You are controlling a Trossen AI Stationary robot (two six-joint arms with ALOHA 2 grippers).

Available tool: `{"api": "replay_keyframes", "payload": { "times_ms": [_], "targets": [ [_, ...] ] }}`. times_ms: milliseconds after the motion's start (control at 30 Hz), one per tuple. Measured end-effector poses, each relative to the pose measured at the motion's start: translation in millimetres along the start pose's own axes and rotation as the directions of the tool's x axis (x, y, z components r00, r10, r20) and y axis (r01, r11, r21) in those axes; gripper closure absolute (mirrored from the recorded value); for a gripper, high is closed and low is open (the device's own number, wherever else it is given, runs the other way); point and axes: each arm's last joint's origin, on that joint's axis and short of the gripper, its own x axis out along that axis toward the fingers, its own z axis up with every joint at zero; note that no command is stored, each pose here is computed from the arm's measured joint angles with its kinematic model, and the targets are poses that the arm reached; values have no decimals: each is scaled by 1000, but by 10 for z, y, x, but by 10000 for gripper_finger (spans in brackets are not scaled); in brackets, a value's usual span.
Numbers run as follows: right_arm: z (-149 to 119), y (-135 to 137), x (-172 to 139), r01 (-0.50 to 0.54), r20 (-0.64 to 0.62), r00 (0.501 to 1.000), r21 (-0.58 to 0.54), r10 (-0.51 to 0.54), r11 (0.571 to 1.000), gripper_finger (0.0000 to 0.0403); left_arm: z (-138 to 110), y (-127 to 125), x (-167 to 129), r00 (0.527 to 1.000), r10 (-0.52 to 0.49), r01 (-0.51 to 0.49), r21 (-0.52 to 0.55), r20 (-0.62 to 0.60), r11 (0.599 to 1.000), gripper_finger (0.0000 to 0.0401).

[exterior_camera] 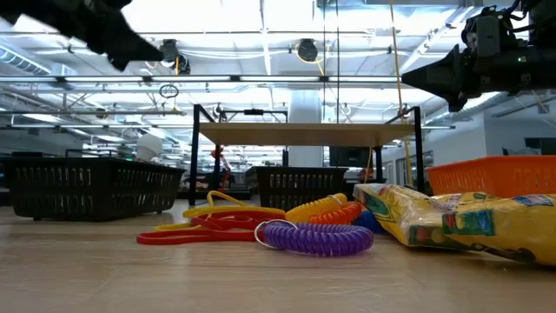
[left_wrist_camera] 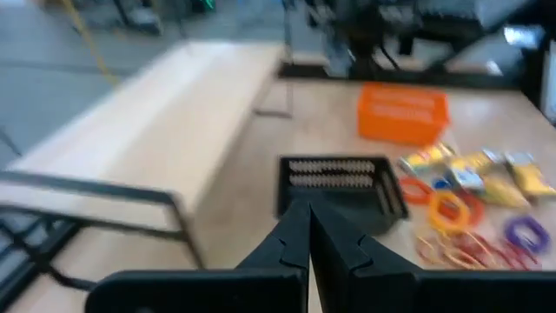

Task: Pick & Place Office Desk Supplies
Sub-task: Put the yellow rubber band into the left black bin

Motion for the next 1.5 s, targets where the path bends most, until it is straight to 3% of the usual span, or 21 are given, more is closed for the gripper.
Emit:
{"api": "replay_keyframes", "payload": {
  "times_ms": [167, 333, 800, 1033, 1267, 1500],
  "targets": [
    [3, 0, 0, 0, 3, 1000, -9, 0, 1000, 403, 202, -201, 318, 971, -9, 3, -26, -238, 1000, 391],
    [14, 1, 0, -1, 13, 1000, -20, 1, 1000, 403, 293, -375, 615, 928, -66, 37, -85, -368, 996, 378],
    [44, 3, -1, -5, 42, 999, -8, 5, 1000, 403, 420, -995, 1275, 860, -177, 93, -193, -478, 977, 288],
    [35, 18, 0, -57, 31, 998, 1, 57, 998, 403, 288, -1239, 1707, 781, -233, 32, -336, -579, 941, 257],
    [23, 28, 4, -84, 21, 996, 8, 84, 996, 403, 115, -1392, 2004, 666, -208, -56, -327, -716, 943, 235],
    [24, 28, 4, -84, 22, 996, 8, 84, 996, 403, 63, -1464, 2237, 589, -183, -131, -316, -787, 940, 226]
  ]
}}
